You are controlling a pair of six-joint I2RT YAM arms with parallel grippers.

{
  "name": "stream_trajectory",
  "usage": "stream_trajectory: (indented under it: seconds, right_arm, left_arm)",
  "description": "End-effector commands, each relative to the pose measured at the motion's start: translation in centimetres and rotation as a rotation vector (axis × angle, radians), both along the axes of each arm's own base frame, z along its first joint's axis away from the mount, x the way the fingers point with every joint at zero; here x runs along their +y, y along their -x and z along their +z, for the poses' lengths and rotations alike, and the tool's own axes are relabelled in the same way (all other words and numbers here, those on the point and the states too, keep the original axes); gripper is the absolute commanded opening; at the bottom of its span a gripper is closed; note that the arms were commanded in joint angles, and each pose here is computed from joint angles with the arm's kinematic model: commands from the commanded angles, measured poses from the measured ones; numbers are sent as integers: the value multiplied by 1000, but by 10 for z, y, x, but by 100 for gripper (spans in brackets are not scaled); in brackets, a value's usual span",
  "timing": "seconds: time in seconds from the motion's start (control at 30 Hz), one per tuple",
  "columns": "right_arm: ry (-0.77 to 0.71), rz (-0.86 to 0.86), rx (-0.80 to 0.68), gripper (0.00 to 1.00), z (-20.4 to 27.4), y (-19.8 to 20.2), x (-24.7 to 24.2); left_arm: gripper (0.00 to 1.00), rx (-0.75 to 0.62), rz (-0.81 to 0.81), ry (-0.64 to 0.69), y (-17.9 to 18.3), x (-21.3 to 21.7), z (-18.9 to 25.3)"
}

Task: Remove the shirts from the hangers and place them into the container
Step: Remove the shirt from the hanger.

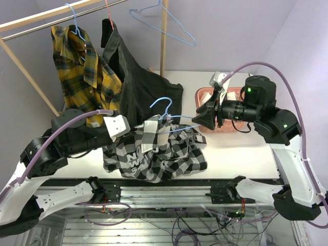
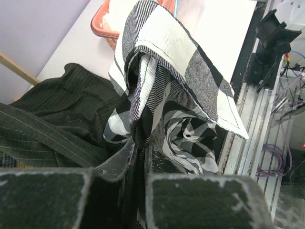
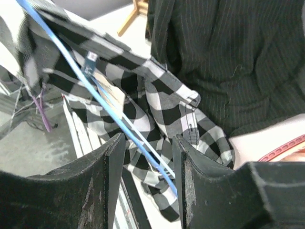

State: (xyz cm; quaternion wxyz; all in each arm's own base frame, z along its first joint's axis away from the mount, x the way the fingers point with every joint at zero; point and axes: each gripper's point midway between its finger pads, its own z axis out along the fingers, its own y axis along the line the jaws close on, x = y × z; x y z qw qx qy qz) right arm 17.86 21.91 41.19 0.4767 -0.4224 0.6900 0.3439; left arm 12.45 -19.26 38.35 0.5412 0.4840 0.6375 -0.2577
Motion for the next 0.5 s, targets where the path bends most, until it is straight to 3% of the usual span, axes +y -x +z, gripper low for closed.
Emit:
stream_trajectory:
  seconds: [0.0,0.1,0.17,0.3,0.47]
  right_arm:
    - [23,37,-12,45,-15,1,1]
    - [31,50,0,43,-22,1,3]
    - [30,53,0,35,-22,1,3]
    - [35,25,8,1,-23,-1,1]
    - [45,-101,13,0,-19,-13,-11]
  left_arm:
    - [7,-73,-49,112,9,-2,39]
    - [7,-76,-44,117,10,-1,41]
    - [7,-75,-40,117,9,0,41]
    - [7,-67,-17,111,5,0,38]
    - [7,-79,161,128,-29,4,34]
